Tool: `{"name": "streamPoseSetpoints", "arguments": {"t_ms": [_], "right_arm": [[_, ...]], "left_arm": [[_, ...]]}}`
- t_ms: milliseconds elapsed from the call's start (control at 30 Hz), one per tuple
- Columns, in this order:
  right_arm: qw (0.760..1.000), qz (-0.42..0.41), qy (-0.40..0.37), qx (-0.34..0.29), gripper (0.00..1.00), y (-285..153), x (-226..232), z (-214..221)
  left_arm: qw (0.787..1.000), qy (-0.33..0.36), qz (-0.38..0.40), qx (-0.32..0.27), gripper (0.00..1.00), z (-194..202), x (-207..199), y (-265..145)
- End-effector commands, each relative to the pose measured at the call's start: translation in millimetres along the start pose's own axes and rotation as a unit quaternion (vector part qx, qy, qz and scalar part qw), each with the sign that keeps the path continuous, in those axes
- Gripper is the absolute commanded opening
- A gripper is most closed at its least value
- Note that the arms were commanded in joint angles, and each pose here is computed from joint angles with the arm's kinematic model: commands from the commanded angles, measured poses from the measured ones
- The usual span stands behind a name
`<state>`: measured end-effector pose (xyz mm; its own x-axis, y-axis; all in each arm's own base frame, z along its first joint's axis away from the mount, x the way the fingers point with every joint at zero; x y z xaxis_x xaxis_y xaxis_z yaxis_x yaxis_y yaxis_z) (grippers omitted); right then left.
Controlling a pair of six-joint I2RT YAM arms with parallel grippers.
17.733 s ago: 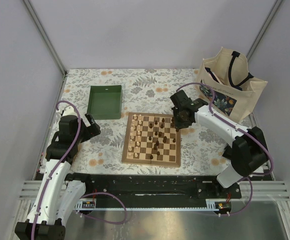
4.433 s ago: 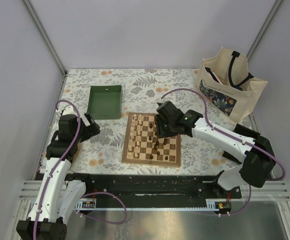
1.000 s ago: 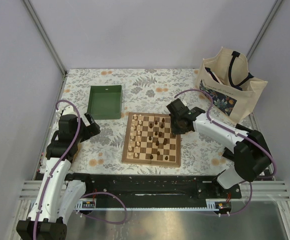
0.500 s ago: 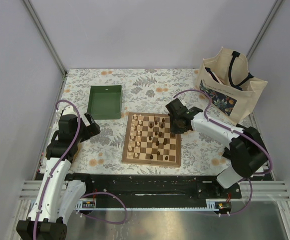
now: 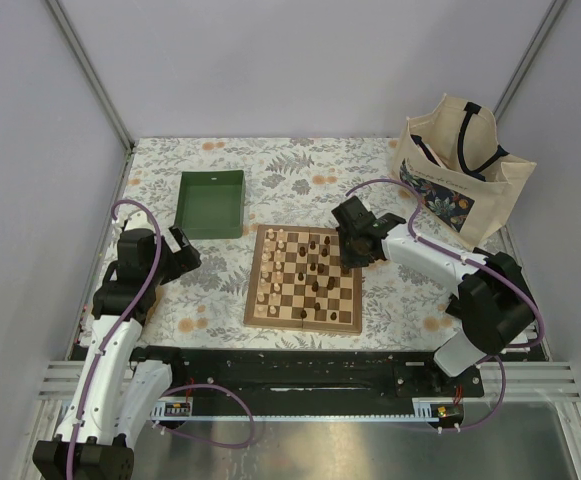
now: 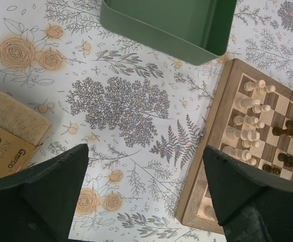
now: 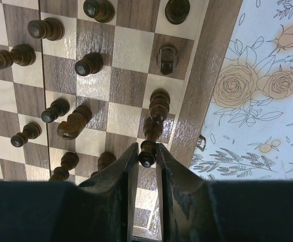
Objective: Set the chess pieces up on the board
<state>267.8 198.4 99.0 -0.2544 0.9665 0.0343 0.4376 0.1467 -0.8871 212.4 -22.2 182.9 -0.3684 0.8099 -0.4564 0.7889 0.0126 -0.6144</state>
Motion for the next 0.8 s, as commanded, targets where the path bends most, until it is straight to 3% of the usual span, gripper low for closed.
{"name": "streamPoseSetpoints", "arguments": {"t_ms": [0,267,767], "right_arm": [[1.000,-0.009,-0.006,0.006,0.29,1,1,0],[1.000,-0.010,-0.013,-0.009,0.41,-14,0,-10],[0.997,-0.035,-0.007,-0.070,0.49,-61,3,-32]], "left_arm": [[0.999,0.000,0.026,-0.022,0.99,-13,-11,-2],[0.999,0.000,0.026,-0.024,0.99,-13,-11,-2],[0.999,0.000,0.028,-0.022,0.99,-13,-12,-2]]}}
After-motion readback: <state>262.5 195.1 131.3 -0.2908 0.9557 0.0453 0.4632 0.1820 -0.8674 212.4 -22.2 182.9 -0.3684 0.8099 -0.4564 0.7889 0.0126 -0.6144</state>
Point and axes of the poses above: each gripper's point midway between its finger pads, its own y axis out along the fingers, its own x axis along the line the jaws close on, z = x × y, the point moved 3 cm from there along -y, back along the fingers, and after that the axes turned 11 degrees about -y, right-handed, at the moved point
